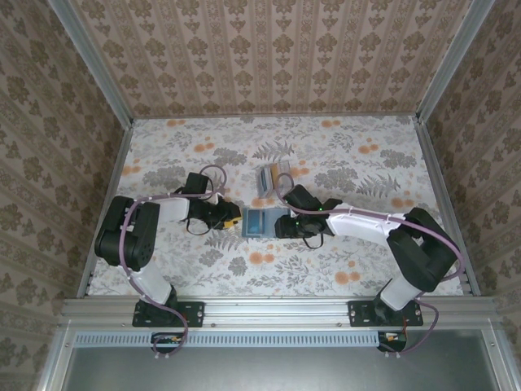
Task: Put the credit cards into the card holder
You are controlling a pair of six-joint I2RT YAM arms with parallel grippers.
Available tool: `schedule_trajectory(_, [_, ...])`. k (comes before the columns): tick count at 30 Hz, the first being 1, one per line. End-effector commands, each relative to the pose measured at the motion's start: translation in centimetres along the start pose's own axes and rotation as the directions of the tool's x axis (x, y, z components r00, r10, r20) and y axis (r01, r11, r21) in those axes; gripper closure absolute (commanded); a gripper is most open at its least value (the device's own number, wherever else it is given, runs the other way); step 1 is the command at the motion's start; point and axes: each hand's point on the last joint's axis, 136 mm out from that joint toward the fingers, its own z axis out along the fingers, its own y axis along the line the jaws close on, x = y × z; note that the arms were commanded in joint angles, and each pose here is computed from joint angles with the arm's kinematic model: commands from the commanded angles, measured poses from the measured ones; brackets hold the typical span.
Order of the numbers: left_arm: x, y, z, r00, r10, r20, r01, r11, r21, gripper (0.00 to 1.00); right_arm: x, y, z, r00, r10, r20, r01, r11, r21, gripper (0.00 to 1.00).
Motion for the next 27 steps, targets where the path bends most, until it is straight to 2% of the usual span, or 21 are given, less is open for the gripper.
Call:
schedule_trajectory(1, [1.1,1.4,0.0,0.999,-0.027,-0.018,0.026,0.999,-0.048,0.67,1.2,0.1,1.2,0.998,0.033,-0.044,-0.034,0.999,-0.014,0.49])
schedule_trajectory(6, [1.4,1.5,0.1,0.999,-0.027,-0.022,0.026,0.998,-0.055,0.68,1.3,-0.3,2.1,0.997,0.055,-0.052,-0.055,0.998,0.005,0.50])
schedule_trajectory(15, [1.7,1.3,0.6,0.999,-0.024,-0.043,0.022,0.999,-0.047,0.69,0.3,-0.4,1.6,0.996,0.083,-0.022,-0.082,0.996,0.039,0.57])
schedule_trajectory(21, [1.6,1.2,0.6,0.999,-0.016,-0.045,0.014,0.999,-0.048,0.69,-1.0,-0.2,-0.2,0.996,0.082,0.036,-0.083,0.995,0.051,0.56])
schedule_trajectory(27, [1.2,0.7,0.8,0.999,-0.012,-0.050,0.010,0.999,-0.034,0.69,-1.4,0.0,0.4,0.995,0.095,0.043,-0.096,0.995,0.041,0.54])
